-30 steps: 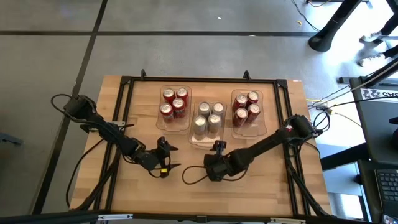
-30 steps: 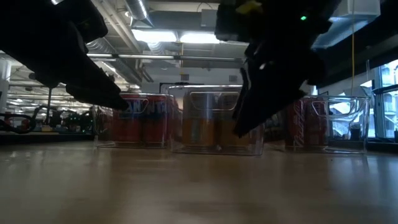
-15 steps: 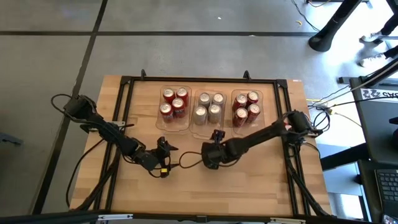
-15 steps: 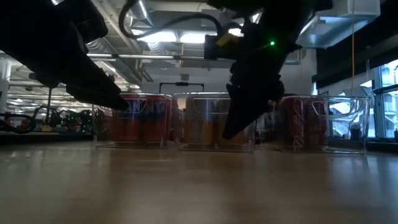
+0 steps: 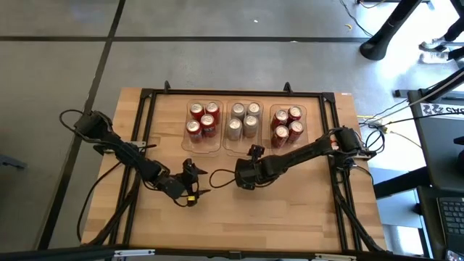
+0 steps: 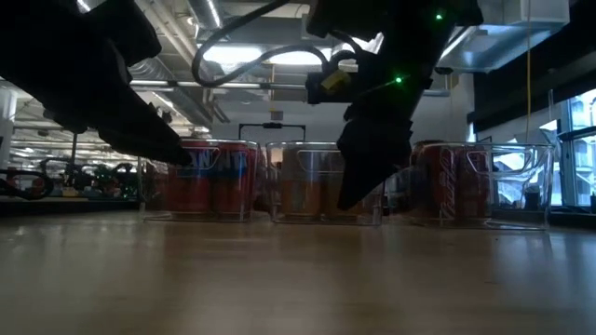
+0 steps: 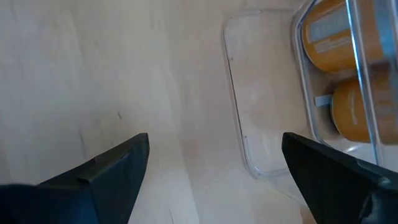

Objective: Sort soda cans
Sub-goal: Adjust the center transparent bin, then return to Home Position

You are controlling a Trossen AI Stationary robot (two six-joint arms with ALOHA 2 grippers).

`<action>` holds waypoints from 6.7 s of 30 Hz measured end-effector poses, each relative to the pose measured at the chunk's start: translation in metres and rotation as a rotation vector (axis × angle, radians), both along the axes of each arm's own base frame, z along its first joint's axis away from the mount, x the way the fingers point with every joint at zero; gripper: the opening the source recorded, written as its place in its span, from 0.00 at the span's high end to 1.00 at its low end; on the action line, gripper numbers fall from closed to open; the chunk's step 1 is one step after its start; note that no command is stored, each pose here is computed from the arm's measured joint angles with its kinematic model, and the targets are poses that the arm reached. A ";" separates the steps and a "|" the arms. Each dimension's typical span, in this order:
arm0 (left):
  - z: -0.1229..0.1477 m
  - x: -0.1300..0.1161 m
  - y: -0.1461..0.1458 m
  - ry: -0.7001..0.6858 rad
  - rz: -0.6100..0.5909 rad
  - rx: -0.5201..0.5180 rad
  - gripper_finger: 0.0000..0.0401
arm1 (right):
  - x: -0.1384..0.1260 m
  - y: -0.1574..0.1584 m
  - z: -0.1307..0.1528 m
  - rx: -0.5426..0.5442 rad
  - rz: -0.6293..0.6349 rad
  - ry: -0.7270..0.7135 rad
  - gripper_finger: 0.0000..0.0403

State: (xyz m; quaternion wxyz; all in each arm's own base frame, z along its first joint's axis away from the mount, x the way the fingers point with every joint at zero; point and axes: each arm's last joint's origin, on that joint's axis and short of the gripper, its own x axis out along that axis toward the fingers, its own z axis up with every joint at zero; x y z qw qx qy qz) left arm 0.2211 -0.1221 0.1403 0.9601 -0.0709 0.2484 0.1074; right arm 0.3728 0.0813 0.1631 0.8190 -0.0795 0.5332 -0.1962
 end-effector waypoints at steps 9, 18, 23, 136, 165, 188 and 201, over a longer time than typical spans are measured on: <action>-0.005 0.000 0.011 0.031 0.108 -0.001 0.13 | -0.002 0.001 0.001 0.000 -0.012 0.007 0.08; -0.001 0.001 0.005 -0.010 0.073 -0.001 0.13 | -0.020 0.021 0.044 0.112 0.035 -0.082 0.08; 0.017 -0.002 0.009 -0.042 0.015 0.074 0.13 | -0.037 0.021 0.076 0.152 0.098 -0.108 0.08; 0.027 -0.121 0.124 -0.491 0.015 0.168 0.99 | -0.276 -0.071 0.006 0.221 0.468 -1.173 0.88; 0.027 -0.121 0.124 -0.491 0.014 0.168 0.99 | -0.276 -0.071 0.006 0.220 0.466 -1.176 0.88; 0.027 -0.121 0.124 -0.491 0.014 0.168 0.99 | -0.276 -0.071 0.006 0.220 0.466 -1.177 0.88; 0.027 -0.121 0.124 -0.491 0.014 0.168 0.99 | -0.276 -0.071 0.006 0.220 0.466 -1.177 0.88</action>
